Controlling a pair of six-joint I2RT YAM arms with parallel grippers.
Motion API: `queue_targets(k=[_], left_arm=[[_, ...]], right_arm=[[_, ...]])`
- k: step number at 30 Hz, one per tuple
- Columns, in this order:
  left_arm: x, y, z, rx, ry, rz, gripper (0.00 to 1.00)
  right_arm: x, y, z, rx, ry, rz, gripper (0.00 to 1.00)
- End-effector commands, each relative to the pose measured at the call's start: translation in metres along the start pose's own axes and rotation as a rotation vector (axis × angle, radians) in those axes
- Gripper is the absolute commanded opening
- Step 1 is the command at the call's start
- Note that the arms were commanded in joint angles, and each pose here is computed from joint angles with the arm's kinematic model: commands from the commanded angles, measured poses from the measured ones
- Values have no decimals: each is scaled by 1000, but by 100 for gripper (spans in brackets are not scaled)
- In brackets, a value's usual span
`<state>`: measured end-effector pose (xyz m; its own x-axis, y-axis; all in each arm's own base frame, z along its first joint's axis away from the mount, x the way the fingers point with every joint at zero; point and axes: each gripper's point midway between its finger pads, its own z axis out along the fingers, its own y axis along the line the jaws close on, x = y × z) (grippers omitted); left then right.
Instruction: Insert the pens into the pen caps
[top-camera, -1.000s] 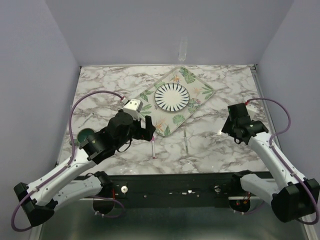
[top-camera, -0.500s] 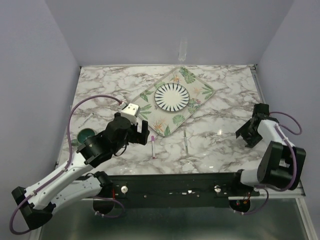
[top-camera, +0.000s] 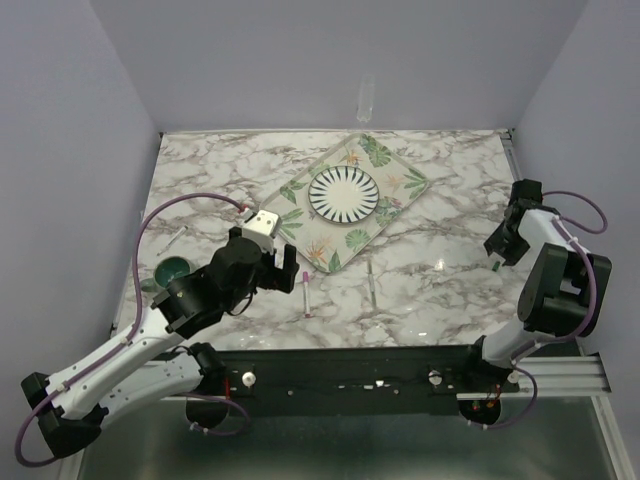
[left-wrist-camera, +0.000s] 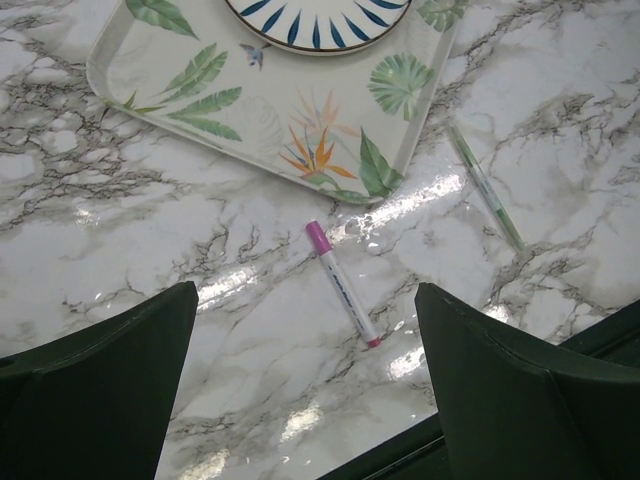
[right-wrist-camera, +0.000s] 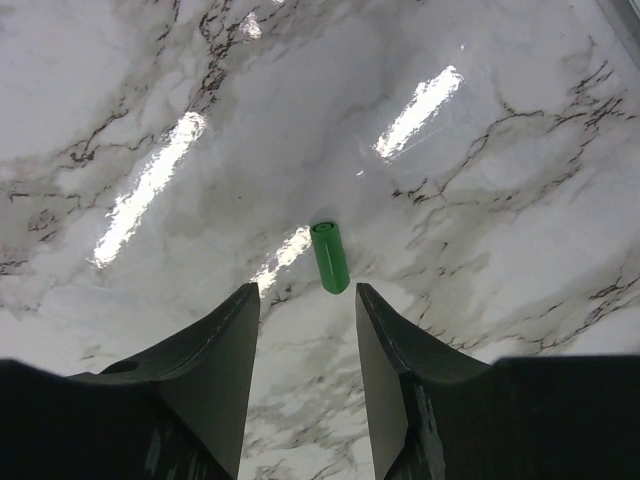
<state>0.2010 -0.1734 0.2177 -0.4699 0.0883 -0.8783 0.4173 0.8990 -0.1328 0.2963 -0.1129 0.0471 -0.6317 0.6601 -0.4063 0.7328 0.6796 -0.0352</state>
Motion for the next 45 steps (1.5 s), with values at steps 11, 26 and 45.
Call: queue_targets(k=[11, 26, 45], left_arm=[[-3, 13, 0, -75, -16, 23, 99], [-10, 18, -5, -80, -52, 13, 99], [-16, 35, -3, -147, -75, -3, 99]], right_arm=[[9, -21, 25, 82, 47, -73, 48], [9, -18, 29, 61, 60, -116, 40], [30, 13, 17, -63, 134, -257, 8]])
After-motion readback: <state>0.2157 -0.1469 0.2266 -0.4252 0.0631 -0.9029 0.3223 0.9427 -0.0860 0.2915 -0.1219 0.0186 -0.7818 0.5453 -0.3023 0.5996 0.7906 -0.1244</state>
